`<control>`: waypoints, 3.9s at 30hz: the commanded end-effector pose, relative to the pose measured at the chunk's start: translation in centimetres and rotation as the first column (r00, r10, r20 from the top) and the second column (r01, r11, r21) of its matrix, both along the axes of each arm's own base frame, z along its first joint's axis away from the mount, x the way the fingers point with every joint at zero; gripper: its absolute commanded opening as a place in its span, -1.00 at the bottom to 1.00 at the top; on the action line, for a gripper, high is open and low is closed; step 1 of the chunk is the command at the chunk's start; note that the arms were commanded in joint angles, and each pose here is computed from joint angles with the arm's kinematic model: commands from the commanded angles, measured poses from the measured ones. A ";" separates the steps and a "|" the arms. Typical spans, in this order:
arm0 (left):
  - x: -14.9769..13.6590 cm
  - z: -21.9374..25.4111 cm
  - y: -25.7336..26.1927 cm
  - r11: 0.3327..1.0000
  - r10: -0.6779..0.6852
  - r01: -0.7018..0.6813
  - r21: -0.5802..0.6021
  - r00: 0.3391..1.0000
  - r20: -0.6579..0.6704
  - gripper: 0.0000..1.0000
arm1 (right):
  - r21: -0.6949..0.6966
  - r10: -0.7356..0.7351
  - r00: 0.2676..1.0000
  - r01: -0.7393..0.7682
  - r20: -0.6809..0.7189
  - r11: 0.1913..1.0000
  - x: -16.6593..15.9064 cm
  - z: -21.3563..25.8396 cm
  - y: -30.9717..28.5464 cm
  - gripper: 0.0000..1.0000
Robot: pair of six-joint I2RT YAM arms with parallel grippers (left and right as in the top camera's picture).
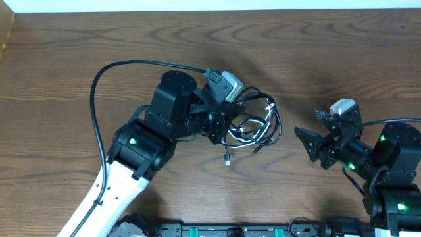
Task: Untangle cables
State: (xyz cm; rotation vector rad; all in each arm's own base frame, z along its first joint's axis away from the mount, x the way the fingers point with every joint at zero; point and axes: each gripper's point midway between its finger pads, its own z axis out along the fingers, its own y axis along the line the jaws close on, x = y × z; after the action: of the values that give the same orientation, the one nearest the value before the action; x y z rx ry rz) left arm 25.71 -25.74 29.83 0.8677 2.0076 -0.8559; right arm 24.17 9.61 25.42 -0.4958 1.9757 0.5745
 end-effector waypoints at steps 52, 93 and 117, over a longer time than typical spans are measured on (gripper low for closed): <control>-0.8 2.2 -0.3 0.998 -0.041 0.043 -0.048 0.998 0.039 -0.85 | -0.004 0.013 0.996 -0.013 -0.091 1.000 1.1 -1.9 0.0 0.43; -0.5 2.6 -0.4 0.997 -0.040 0.043 -0.058 0.998 0.057 -0.85 | -0.086 0.072 0.997 -0.075 -0.030 0.993 0.9 -2.1 0.1 0.49; -0.8 4.3 -1.2 0.988 -0.086 0.098 -0.115 0.990 0.110 -0.85 | -0.037 0.283 0.957 -0.281 0.057 0.959 2.6 -1.7 2.7 0.42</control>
State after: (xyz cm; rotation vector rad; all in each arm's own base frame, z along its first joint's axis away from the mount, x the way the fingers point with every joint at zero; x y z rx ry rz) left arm 25.55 -26.94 32.03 0.9053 1.8858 -0.9299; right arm 26.83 11.80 22.90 -0.7785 1.9121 0.6758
